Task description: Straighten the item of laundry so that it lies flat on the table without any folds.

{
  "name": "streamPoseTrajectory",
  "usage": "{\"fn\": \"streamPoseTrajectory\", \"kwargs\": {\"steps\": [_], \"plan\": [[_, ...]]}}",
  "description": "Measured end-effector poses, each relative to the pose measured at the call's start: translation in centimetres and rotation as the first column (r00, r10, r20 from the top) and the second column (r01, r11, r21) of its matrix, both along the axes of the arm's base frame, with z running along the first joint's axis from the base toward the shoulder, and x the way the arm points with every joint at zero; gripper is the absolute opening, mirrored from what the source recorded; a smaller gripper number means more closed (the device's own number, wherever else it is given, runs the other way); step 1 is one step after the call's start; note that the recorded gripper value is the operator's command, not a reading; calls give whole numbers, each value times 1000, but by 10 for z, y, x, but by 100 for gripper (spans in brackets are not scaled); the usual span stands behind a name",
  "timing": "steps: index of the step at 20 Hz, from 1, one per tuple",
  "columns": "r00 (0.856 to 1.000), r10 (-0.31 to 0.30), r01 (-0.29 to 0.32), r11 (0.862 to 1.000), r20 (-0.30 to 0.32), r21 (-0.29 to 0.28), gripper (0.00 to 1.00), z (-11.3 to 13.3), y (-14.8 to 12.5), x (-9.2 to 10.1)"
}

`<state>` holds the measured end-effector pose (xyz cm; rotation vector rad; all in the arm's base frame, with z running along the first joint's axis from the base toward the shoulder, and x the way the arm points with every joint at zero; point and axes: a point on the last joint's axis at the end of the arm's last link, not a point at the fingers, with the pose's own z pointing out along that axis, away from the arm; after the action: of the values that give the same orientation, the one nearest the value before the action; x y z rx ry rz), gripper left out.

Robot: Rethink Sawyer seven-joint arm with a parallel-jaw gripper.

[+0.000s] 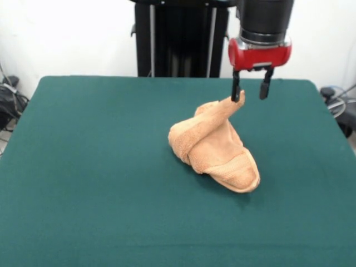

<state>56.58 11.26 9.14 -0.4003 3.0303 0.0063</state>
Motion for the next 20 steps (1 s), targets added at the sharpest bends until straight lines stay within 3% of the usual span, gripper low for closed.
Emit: {"fn": "streamPoseTrajectory", "kwargs": {"steps": [7, 20], "plan": [[1000, -7, 8, 1000, 28, -30, 100, 0, -8, 16], [999, -45, 45, 999, 0, -14, 100, -39, -25, 8]]}}
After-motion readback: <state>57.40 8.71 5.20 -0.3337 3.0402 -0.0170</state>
